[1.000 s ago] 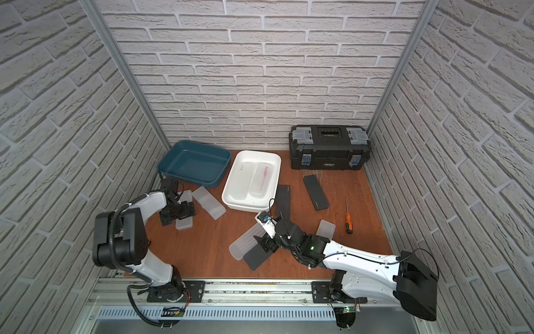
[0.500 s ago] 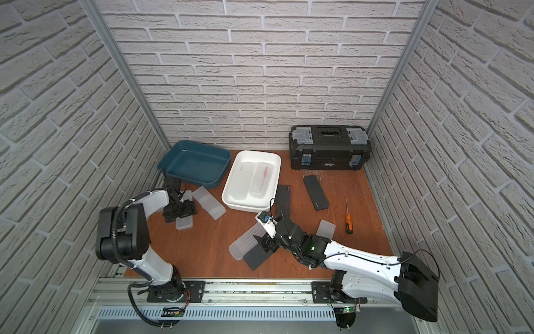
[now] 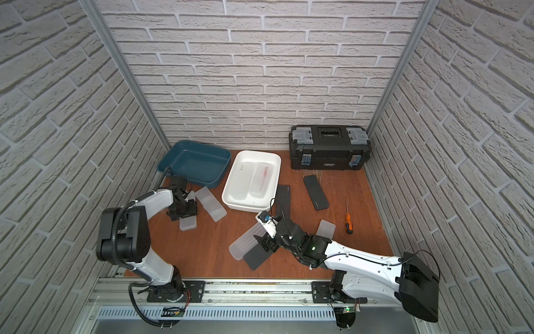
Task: Place the pencil cases by color into the storage box
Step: Pick up the pencil case from the center of the board, then place the pencil case at the storage box, then adjust the pencil case at the center of the board, then pick up the pencil case from the center of the board.
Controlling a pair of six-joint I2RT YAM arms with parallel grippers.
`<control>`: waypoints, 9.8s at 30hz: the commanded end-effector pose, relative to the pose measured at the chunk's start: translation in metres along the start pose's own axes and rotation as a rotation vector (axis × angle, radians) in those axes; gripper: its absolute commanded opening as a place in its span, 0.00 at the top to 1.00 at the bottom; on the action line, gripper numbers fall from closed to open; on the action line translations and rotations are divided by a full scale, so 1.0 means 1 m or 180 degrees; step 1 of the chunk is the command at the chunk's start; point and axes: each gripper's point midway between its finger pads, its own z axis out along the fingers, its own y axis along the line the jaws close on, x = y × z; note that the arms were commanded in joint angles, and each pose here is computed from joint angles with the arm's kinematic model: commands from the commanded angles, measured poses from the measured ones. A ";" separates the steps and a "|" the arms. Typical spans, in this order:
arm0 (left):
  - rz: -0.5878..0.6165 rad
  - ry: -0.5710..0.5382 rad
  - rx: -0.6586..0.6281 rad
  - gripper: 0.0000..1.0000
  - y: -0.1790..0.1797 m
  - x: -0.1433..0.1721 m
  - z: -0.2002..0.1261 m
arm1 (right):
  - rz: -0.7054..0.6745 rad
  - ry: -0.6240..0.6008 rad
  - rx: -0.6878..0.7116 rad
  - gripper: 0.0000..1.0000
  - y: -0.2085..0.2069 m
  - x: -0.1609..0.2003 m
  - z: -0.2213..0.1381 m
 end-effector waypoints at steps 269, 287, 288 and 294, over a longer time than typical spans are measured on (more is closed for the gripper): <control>0.3178 -0.1700 0.3383 0.02 -0.301 0.171 -0.173 | 0.2339 0.2542 0.1497 0.10 -0.168 0.122 -0.045; 0.3202 -0.1663 0.3353 0.02 -0.302 0.173 -0.173 | 0.2232 0.2724 0.1489 0.10 -0.176 0.156 -0.010; 0.3201 -0.1666 0.3352 0.02 -0.302 0.173 -0.173 | 0.2227 0.2757 0.1493 0.10 -0.177 0.157 -0.009; 0.3210 -0.1682 0.3334 0.02 -0.299 0.173 -0.174 | 0.2235 0.2886 0.1527 0.11 -0.181 0.163 -0.001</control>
